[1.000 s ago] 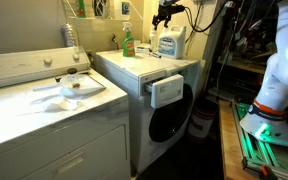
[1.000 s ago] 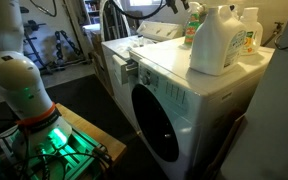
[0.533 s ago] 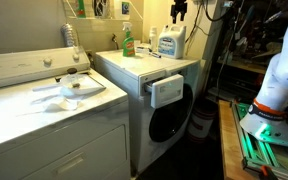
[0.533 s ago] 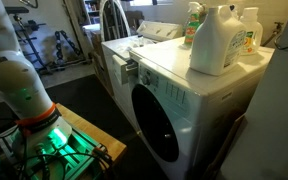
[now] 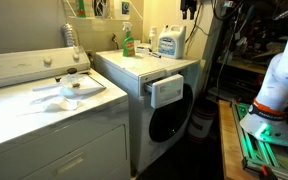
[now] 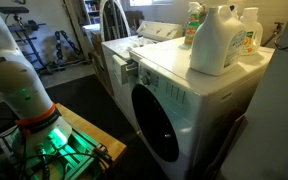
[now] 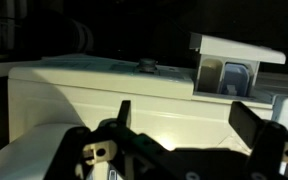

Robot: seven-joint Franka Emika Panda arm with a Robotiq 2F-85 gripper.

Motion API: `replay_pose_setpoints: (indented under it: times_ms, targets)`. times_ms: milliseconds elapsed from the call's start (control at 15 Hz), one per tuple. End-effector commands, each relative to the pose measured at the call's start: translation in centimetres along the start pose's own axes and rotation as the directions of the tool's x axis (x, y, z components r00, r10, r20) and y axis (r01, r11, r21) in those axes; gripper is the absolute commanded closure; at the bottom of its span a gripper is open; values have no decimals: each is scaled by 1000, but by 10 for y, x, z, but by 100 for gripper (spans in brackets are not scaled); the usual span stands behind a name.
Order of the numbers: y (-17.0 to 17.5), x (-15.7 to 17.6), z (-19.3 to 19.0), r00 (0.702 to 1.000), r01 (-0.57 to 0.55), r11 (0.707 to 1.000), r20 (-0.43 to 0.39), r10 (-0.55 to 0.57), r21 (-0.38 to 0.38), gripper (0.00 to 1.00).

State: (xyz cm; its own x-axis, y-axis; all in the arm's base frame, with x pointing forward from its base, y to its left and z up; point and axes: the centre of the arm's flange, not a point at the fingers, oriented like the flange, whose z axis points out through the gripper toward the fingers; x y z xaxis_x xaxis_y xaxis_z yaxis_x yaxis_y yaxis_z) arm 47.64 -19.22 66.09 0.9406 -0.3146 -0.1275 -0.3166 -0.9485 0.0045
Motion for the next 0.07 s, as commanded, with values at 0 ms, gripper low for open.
replay_pose_setpoints:
  times_ms: [0]
  targets:
    - [-1,-2,-1,1000,1,1000,-1,-1,2,0]
